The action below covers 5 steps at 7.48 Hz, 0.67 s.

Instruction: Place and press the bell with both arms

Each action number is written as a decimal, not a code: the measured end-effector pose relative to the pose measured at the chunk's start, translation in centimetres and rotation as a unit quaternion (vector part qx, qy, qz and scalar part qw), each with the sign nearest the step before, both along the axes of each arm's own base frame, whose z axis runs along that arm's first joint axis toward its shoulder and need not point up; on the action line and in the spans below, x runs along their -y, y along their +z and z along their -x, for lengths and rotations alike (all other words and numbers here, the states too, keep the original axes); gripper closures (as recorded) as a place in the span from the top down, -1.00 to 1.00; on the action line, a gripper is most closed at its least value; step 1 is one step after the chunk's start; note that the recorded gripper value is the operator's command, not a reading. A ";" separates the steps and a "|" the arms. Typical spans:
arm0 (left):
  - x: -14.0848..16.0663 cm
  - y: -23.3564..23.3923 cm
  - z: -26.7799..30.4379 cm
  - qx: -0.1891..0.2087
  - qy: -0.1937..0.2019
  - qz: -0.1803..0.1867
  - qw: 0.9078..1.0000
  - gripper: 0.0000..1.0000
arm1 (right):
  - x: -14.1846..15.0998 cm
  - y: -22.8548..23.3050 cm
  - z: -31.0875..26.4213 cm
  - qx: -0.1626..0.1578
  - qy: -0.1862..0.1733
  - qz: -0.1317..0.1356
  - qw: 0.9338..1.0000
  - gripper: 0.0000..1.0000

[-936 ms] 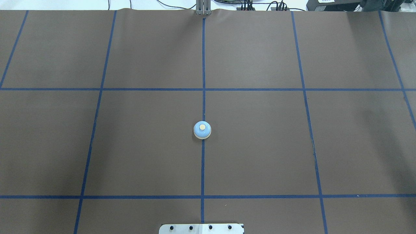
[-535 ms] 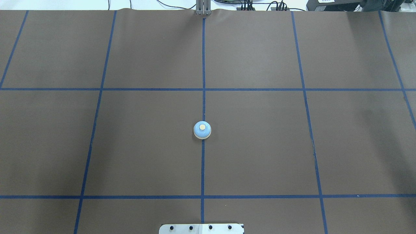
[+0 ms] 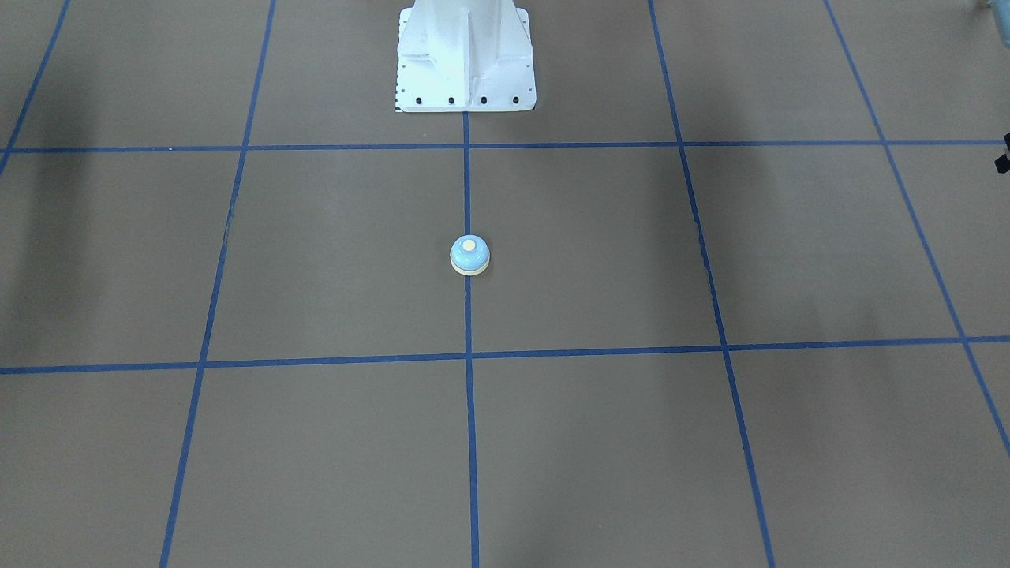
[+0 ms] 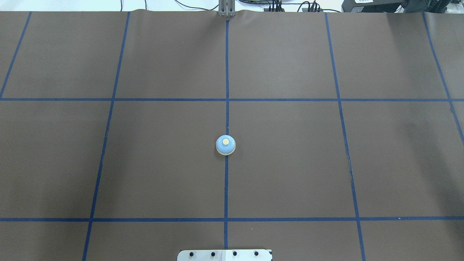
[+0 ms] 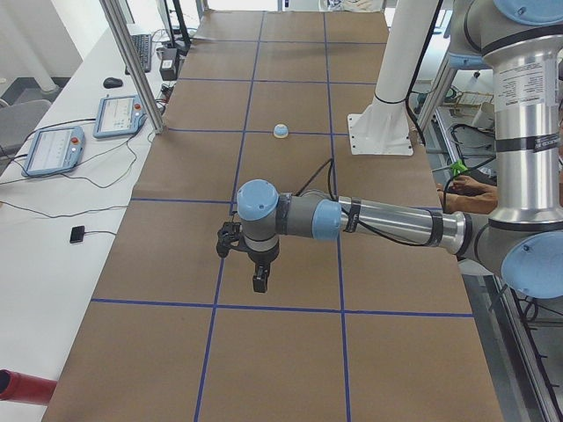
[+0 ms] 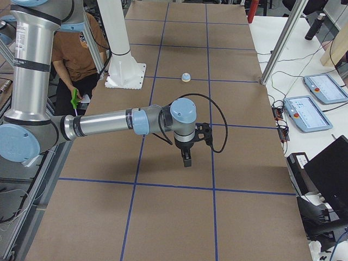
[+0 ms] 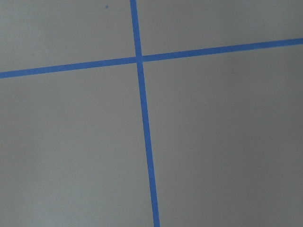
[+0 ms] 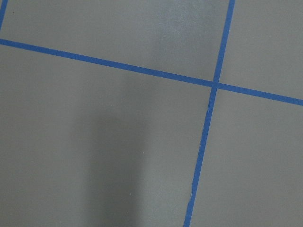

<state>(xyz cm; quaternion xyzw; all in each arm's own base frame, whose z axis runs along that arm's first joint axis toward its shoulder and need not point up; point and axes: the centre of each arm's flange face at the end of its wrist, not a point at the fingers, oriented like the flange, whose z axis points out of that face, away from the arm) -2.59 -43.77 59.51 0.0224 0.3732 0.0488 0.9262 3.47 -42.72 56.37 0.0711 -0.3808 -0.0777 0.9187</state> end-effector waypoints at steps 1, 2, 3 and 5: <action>-0.1 0.1 0.0 0.000 0.000 0.001 1.000 0.99 | 0.0 -0.1 0.0 0.000 0.000 -0.001 1.000 1.00; -0.2 0.1 0.1 0.000 0.000 0.001 1.000 0.99 | 0.0 -0.1 0.0 0.000 0.000 -0.001 1.000 1.00; -0.2 0.1 0.1 0.000 -0.001 0.001 1.000 0.99 | 0.0 -0.2 0.0 0.000 0.000 -0.002 1.000 1.00; -0.3 0.1 0.1 0.001 0.000 0.002 1.000 0.99 | 0.0 -0.2 0.0 0.000 0.000 -0.002 1.000 1.00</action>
